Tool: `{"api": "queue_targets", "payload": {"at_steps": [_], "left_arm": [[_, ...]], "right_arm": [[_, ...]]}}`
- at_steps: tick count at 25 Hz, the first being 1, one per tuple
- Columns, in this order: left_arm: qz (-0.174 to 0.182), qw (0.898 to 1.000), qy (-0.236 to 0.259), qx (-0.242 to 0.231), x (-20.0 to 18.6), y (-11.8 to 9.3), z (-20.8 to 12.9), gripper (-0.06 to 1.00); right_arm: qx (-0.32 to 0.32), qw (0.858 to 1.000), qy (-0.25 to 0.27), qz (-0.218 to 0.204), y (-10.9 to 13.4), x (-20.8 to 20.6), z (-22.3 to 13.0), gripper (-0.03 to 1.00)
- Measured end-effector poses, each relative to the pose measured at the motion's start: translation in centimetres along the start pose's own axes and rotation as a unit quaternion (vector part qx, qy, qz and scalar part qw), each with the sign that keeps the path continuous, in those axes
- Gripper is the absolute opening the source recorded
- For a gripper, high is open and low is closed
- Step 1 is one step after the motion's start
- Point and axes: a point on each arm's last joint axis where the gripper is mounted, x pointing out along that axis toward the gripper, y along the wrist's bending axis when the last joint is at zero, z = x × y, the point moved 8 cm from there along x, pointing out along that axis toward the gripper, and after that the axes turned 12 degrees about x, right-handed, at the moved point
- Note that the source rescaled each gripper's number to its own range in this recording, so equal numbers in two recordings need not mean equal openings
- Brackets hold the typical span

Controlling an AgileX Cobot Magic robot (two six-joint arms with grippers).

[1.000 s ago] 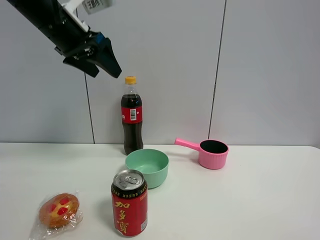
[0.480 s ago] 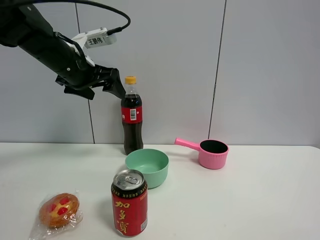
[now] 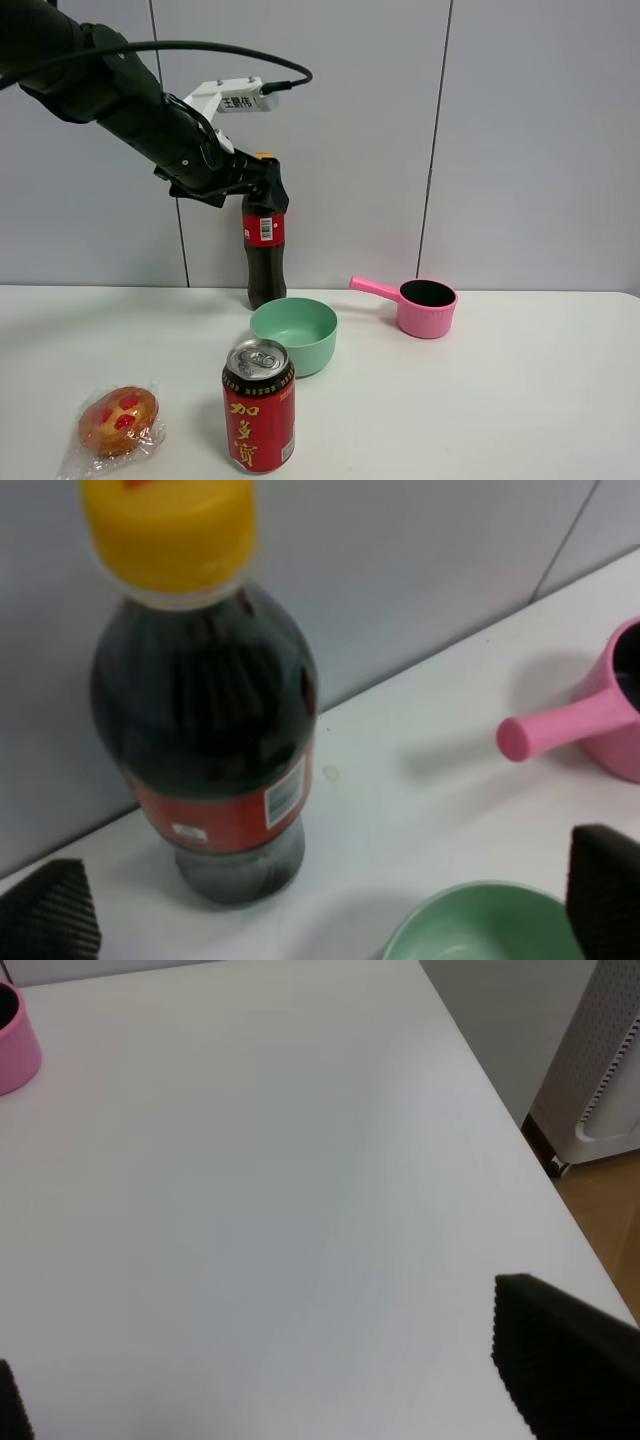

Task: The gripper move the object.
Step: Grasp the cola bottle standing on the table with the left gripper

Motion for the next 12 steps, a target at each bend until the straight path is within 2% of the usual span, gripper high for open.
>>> {"api": "queue_targets", "payload": {"at_steps": [5,12], "left_arm": [[0.034,0.999,-0.023,-0.017,1.3,1.1,-0.1,1.00],[0.047,0.996,-0.033,-0.065,2.0,1.6,-0.4,1.00]], "right_arm": [[0.000,1.000,0.000,0.000,0.0,0.0,0.0,1.00],[0.000,1.000,0.000,0.000,0.0,0.0,0.0,1.00]]}}
